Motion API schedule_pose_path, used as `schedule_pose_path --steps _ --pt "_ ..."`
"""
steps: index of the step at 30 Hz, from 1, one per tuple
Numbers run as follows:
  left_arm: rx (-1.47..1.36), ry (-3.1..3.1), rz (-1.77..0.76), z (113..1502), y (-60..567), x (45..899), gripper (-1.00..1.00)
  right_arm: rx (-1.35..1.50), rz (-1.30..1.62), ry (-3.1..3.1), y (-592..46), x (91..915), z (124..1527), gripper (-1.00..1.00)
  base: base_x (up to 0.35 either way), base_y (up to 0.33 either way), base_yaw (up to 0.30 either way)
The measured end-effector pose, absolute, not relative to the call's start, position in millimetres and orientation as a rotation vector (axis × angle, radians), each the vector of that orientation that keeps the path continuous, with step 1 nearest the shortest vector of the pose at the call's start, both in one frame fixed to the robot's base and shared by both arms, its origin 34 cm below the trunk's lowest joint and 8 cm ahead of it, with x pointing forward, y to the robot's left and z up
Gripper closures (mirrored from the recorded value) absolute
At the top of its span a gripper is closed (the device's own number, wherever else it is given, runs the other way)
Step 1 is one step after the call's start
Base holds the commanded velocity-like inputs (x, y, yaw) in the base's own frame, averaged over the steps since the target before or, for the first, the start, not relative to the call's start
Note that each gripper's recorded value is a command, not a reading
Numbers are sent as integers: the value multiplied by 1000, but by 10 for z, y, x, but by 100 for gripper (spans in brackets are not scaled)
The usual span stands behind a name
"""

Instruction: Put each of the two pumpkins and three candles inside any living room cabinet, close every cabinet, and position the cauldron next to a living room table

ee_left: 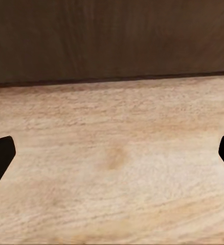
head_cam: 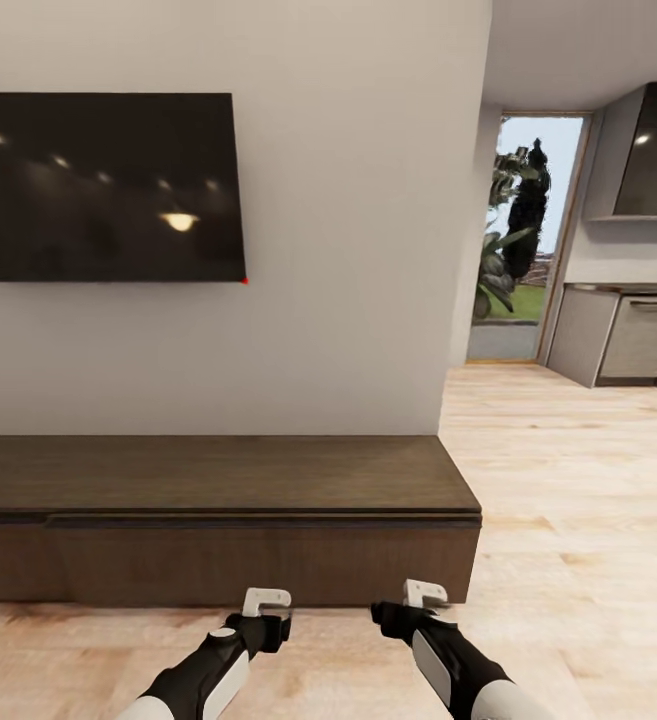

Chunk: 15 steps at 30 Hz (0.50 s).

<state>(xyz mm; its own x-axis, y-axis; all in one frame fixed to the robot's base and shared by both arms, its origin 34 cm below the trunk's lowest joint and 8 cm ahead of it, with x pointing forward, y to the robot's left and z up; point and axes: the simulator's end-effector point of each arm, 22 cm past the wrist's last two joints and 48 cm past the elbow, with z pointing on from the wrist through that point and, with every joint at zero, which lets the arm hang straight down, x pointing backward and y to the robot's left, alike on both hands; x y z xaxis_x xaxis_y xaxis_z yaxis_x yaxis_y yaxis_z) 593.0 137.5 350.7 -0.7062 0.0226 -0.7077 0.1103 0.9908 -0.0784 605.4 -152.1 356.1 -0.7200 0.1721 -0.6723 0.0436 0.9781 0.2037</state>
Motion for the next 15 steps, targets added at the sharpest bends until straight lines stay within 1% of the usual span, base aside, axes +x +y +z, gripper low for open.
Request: schedule_pose_path --steps 15 --pt "110 2352 -152 3813 1328 5976 -100 109 232 2345 -1465 6176 3982 -100 0 0 0"
